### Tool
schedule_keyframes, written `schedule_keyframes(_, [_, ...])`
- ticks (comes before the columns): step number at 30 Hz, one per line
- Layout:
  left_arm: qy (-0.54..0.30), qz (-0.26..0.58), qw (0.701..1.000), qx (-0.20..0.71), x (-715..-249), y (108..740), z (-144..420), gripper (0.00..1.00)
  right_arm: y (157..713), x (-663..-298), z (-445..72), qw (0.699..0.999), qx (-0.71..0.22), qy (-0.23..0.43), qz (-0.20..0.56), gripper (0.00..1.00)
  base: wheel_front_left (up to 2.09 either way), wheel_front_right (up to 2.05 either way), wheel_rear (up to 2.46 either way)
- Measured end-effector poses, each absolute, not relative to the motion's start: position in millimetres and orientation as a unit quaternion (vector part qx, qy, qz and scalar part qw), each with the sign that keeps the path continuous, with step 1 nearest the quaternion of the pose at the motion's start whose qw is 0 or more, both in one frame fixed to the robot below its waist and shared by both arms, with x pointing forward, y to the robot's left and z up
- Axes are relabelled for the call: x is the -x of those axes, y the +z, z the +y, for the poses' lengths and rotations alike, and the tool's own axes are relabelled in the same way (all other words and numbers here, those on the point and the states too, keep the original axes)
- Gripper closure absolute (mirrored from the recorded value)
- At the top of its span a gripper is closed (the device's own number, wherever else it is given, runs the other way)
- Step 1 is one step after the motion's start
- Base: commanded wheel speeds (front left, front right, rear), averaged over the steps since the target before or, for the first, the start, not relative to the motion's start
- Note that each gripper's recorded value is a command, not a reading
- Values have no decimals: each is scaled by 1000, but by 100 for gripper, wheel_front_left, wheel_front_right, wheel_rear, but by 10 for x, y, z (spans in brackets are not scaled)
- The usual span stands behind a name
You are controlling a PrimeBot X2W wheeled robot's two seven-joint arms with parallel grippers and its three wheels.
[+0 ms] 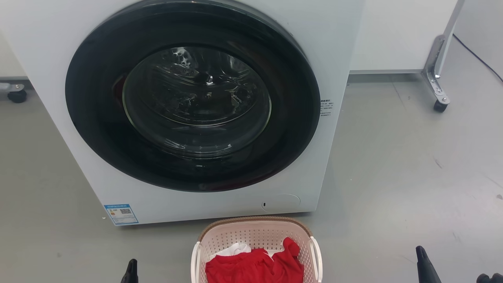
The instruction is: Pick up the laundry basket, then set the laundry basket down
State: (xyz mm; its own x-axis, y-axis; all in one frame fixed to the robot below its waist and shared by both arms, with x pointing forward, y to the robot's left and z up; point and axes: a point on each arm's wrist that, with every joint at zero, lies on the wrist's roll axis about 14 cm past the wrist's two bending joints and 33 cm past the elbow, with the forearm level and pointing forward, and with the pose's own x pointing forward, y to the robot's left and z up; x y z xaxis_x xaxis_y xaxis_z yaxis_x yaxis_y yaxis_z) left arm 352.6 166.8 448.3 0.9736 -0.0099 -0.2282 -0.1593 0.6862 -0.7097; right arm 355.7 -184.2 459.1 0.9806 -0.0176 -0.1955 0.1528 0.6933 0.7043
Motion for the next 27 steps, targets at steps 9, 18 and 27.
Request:
schedule_keyframes(9, [43, 106, 884, 454, -3570, 4504, 1703, 100, 4610, -3605, -1882, 887, -451, -51, 84, 100, 0, 0, 0])
schedule_keyframes(18, [43, 98, 851, 514, -3619, 4546, 1738, 100, 4641, -3656, -1911, 854, -512, -52, 77, 100, 0, 0, 0])
schedule_keyframes(27, [42, 86, 816, 571, -3663, 4593, 1779, 100, 4661, -3687, -1942, 816, -571, -52, 69, 100, 0, 0, 0])
